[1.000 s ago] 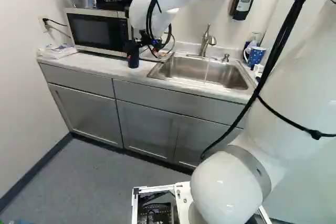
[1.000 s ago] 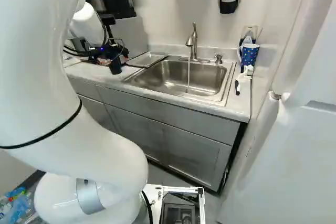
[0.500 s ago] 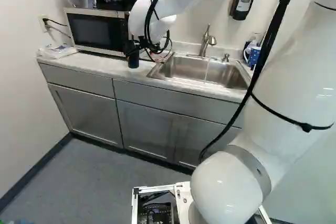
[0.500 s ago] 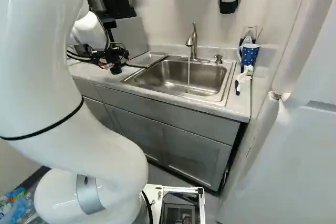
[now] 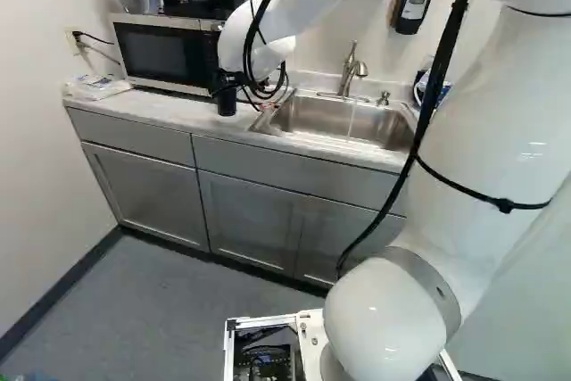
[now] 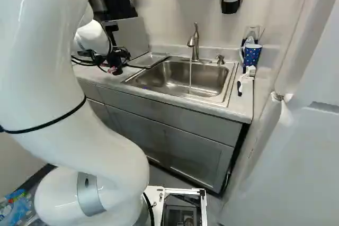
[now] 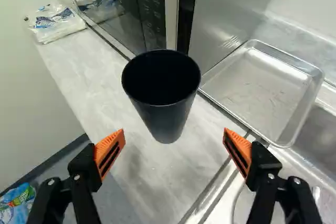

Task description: Rinse the cup and place it in the tray

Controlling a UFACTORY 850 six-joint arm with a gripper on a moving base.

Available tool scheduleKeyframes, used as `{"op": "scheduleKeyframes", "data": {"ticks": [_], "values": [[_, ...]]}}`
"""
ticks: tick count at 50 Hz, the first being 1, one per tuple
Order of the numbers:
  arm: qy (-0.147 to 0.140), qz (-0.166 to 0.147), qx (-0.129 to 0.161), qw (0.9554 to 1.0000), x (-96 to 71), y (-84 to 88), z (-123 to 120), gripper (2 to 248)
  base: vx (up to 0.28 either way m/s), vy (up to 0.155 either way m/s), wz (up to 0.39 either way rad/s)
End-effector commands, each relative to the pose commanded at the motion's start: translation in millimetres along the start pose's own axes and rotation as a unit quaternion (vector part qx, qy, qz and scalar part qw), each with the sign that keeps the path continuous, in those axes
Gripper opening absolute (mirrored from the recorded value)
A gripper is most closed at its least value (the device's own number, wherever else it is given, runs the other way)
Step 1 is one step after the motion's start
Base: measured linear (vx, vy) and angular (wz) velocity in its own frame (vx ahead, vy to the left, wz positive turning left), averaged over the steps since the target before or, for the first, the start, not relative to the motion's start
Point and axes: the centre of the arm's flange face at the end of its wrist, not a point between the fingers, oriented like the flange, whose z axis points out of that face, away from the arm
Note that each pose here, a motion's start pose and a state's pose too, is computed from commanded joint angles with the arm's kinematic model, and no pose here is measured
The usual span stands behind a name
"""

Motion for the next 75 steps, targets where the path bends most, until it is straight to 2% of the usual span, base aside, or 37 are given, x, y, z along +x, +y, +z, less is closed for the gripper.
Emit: {"op": "scheduleKeyframes", "data": {"ticks": [30,60,69,75], "values": [[0.059,0.000,0.001,0.9982,-7.4,-0.7,25,247,0.000,0.000,0.000],[0.122,0.000,0.002,0.9925,-15.4,-1.4,46,247,0.000,0.000,0.000],[0.135,0.001,0.002,0.9909,-19.1,-1.6,52,247,0.000,0.000,0.000],[0.133,0.001,0.002,0.9912,-23.4,-1.7,56,247,0.000,0.000,0.000]]}}
